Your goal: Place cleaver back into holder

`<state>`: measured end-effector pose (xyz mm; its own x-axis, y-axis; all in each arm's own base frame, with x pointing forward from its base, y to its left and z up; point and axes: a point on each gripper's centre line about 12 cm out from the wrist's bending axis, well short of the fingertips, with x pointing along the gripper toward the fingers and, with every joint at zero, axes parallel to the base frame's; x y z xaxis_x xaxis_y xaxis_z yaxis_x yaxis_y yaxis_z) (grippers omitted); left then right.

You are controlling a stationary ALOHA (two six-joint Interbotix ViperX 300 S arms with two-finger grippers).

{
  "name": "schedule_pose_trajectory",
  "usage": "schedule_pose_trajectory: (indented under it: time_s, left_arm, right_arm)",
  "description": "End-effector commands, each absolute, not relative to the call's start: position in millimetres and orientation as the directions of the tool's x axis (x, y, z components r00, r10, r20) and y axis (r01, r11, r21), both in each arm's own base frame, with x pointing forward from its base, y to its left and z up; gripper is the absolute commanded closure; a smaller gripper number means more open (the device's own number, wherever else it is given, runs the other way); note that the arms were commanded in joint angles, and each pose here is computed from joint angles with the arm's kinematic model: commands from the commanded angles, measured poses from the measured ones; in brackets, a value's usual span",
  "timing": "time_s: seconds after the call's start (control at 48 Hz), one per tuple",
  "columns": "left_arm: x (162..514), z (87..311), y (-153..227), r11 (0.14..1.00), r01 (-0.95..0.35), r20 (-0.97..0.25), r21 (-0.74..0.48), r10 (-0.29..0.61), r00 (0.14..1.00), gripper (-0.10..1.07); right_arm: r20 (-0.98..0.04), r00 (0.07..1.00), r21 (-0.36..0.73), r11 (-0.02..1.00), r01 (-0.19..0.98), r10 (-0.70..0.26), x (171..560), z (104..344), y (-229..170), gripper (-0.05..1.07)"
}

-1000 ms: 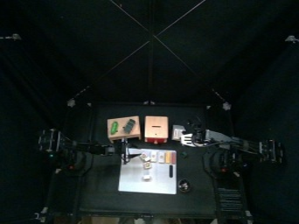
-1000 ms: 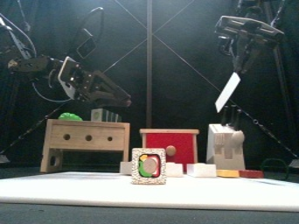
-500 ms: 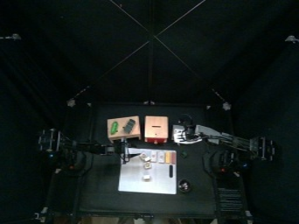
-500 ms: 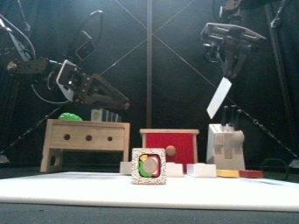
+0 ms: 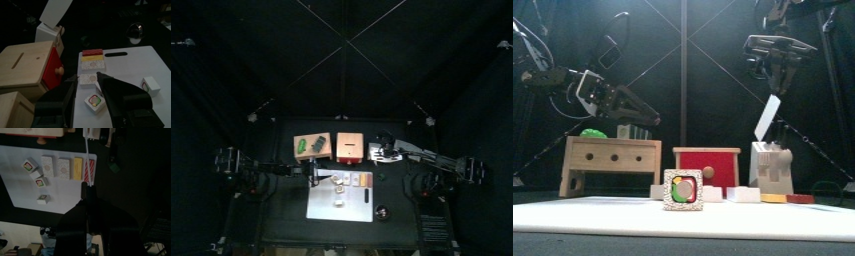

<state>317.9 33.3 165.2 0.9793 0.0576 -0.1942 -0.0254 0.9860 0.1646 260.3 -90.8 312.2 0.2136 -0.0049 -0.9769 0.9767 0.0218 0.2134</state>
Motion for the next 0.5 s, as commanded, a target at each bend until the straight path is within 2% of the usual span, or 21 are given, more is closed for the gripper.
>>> schedule_pose_trajectory:
  time_s: [0.0, 0.479]
  left_arm:
    - [319.6, 173.3, 35.0, 0.985, -0.031, -0.166, 0.171, 0.060, 0.984, 0.21]
    - [318.0, 171.6, 37.8, 0.985, -0.039, -0.173, 0.170, 0.069, 0.982, 0.21]
  right_arm:
    - [-0.973, 0.229, 0.228, 0.017, 0.973, -0.017, 258.3, 316.7, -92.9, 0.70]
    - [-0.974, 0.228, 0.228, -0.002, 0.974, -0.014, 259.0, 308.8, -98.2, 0.70]
